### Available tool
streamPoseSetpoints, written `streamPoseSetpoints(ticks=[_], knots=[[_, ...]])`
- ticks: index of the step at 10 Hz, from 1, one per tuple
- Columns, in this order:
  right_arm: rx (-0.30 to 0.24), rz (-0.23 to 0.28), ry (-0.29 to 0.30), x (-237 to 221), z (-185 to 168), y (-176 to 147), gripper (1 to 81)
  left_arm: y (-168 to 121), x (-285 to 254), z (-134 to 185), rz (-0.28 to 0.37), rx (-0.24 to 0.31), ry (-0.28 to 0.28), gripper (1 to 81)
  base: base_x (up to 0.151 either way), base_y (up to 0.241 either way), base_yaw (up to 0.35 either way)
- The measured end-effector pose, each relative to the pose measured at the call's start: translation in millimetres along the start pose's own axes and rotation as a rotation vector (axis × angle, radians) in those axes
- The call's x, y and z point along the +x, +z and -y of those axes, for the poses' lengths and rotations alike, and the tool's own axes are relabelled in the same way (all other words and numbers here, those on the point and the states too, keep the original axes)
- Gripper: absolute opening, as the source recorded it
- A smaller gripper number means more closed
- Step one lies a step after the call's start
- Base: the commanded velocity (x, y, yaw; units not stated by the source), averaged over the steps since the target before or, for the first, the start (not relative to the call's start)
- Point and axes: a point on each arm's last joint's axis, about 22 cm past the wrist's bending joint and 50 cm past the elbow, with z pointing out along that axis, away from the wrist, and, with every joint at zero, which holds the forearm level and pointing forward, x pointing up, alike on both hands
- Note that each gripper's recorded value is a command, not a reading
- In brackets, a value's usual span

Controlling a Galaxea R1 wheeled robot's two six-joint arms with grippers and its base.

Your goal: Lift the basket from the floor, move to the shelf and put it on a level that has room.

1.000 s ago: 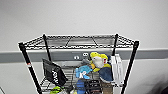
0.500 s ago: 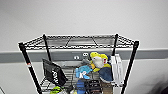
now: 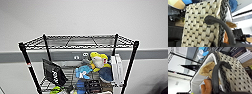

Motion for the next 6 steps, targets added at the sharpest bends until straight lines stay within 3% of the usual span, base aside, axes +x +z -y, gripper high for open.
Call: streamPoseSetpoints(ticks=[6], knots=[[0.074, -0.038, -0.085, 30.4, 67.7, -31.6, 1.0, -26.1, 17.3, -72.4, -0.010, -0.089, 0.085, 1.0, 0.000, 0.000, 0.000]])
